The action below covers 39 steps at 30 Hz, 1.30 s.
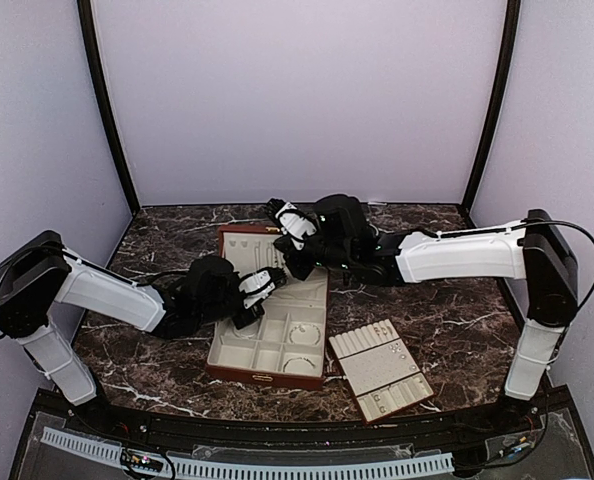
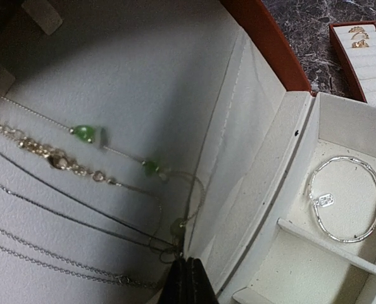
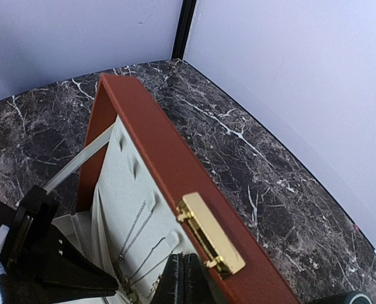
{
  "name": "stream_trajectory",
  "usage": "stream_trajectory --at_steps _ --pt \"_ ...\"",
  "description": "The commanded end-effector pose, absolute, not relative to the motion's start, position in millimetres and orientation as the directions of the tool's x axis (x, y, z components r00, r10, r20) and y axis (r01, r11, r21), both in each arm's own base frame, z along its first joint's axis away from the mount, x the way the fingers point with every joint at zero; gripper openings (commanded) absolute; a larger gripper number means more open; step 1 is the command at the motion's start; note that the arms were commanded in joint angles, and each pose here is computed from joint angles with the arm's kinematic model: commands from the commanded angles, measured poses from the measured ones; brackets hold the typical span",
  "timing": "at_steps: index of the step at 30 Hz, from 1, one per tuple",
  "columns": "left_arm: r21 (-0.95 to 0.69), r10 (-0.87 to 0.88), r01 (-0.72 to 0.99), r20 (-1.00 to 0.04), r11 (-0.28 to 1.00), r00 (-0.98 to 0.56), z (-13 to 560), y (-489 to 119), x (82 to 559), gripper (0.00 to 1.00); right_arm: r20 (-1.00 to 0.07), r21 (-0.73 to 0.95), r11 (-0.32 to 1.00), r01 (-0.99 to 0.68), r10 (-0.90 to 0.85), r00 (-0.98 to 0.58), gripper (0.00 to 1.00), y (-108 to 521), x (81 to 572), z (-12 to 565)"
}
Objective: Organize the mixed jewelry
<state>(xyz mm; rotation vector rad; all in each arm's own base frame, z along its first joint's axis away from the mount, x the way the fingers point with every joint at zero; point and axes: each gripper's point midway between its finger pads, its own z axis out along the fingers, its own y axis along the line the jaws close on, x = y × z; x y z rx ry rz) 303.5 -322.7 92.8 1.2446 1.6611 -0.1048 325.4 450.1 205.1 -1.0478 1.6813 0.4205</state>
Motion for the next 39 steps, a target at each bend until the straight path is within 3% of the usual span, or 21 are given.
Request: stream_trajectory --at_steps 1,8,19,35,39 --pt "0.413 0.684 0.831 -0.727 0.372 0.054 74.2 -331.4 274.6 0.0 -0.945 -0.215 0.584 -0.783 -0.326 0.017 0.0 462.2 331.6 250.0" --pt "0.422 0.69 0.829 -0.721 0.367 0.061 72.7 -331.9 273.3 0.0 -0.949 -0.207 0.577 -0.79 -0.315 0.019 0.0 467.5 331.3 251.9" --pt "0.428 0.671 0.816 -0.739 0.388 0.068 82.5 -333.8 272.2 0.0 -0.917 -0.221 0.589 -0.778 -0.398 -0.041 0.0 453.6 330.8 197.4" --pt "0.365 0.575 0.807 -0.817 0.464 0.039 117.5 -343.8 277.1 0.0 -0.921 -0.159 0.62 -0.768 -0.374 -0.112 0.0 429.8 317.1 178.5" --pt "0.346 0.558 0.814 -0.829 0.467 0.032 122.4 -344.6 274.5 0.07 -0.925 -0.142 0.627 -0.766 -0.359 -0.122 0.0 429.8 316.9 178.8"
